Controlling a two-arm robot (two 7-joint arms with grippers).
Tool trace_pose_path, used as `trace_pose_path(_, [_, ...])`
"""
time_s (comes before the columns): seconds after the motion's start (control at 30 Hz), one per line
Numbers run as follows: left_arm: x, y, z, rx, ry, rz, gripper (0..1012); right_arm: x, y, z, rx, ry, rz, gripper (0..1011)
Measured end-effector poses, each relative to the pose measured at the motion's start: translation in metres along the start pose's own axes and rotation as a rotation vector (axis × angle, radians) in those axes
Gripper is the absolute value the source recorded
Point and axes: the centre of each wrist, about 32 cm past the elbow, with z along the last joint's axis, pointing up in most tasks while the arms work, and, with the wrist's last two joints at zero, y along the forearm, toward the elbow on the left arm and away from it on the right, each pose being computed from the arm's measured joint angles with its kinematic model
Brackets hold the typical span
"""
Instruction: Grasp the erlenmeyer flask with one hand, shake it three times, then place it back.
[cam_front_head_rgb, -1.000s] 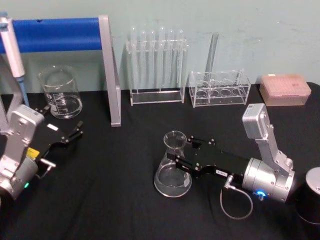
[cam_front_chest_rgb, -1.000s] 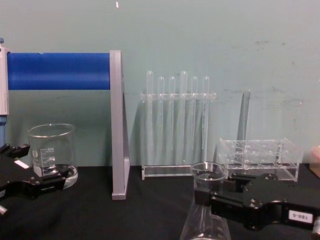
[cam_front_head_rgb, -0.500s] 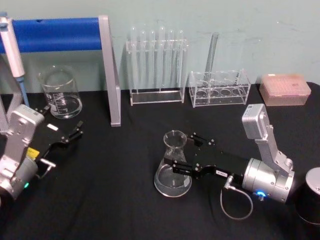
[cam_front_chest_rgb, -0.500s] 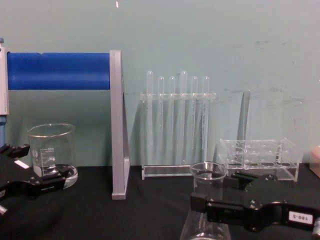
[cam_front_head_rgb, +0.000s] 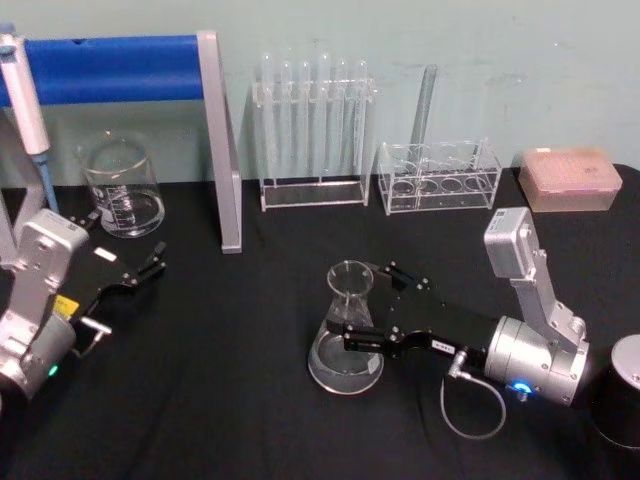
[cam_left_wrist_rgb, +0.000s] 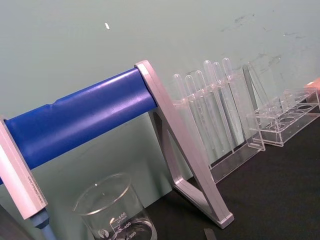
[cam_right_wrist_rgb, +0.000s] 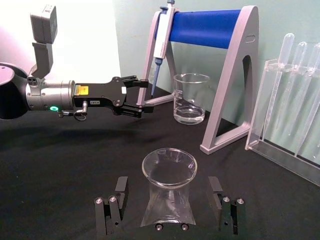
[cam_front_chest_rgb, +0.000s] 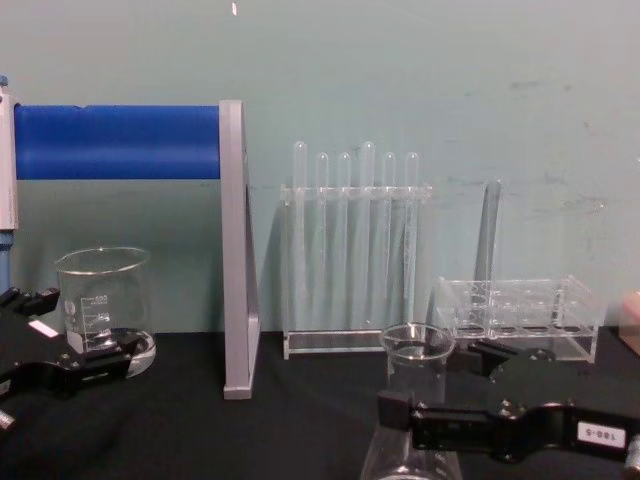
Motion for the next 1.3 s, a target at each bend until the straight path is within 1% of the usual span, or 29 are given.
trace_pose_path(0.63, [0.0, 0.0, 0.0, 0.0, 0.0, 0.0, 1001, 0.0, 0.0, 0.0, 0.0, 0.0, 0.0, 1003])
trace_pose_path(0.87, [0.0, 0.0, 0.0, 0.0, 0.0, 0.0, 1001, 0.002, -0.004, 0.0, -0.017, -0.002, 0.015, 1002])
trace_pose_path(1.03, [0.0, 0.0, 0.0, 0.0, 0.0, 0.0, 1001, 0.005, -0.011, 0.0, -0.03, -0.001, 0.028, 1003])
trace_pose_path(1.13, [0.0, 0.0, 0.0, 0.0, 0.0, 0.0, 1001, 0.005, -0.018, -0.001, -0.039, -0.002, 0.027, 1003])
trace_pose_path(1.27, [0.0, 0.0, 0.0, 0.0, 0.0, 0.0, 1000, 0.005, -0.031, -0.002, -0.054, -0.006, 0.011, 1003])
trace_pose_path(1.3, [0.0, 0.0, 0.0, 0.0, 0.0, 0.0, 1000, 0.005, -0.031, -0.002, -0.054, -0.006, 0.011, 1003])
